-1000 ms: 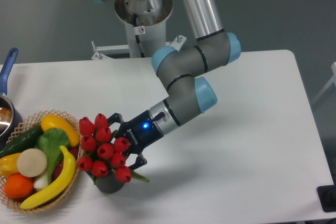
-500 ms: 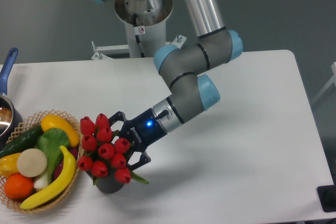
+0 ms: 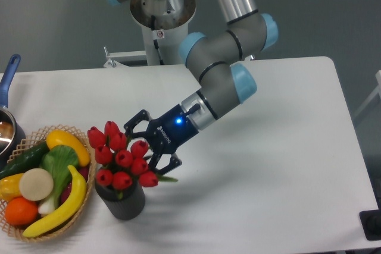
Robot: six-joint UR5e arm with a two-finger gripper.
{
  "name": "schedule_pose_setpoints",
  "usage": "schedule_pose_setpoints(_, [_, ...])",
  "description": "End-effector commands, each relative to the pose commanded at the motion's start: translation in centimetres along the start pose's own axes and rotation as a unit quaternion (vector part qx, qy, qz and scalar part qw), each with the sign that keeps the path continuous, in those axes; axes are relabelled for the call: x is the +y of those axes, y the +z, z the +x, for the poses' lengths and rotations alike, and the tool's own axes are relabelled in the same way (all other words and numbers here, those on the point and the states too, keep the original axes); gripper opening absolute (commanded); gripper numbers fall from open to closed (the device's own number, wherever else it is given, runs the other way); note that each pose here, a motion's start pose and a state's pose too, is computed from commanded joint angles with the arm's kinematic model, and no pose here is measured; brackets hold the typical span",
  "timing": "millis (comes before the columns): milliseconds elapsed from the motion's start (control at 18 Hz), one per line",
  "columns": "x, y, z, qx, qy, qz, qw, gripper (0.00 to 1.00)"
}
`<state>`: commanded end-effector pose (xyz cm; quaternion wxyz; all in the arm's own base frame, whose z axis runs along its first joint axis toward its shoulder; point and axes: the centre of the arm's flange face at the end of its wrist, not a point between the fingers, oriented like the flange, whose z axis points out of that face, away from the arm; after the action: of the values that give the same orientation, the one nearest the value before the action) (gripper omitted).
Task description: Insert the flowers into the vase
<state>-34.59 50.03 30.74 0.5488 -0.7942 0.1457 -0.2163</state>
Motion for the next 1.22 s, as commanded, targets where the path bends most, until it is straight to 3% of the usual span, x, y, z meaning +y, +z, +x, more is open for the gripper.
schedule_pose_setpoints(611, [-0.1,0.1,-0.2,0.000,-0.003,-0.005,1.0000,0.78])
schedule_pose_setpoints(833, [0.4,0.2,-1.3,-0.013,-0.002,-0.046,0.9989,0.78])
schedule_pose_setpoints(1222, [0.4,-0.4,-1.4,-0.024,-0.017,-0.061,0.9977,0.83])
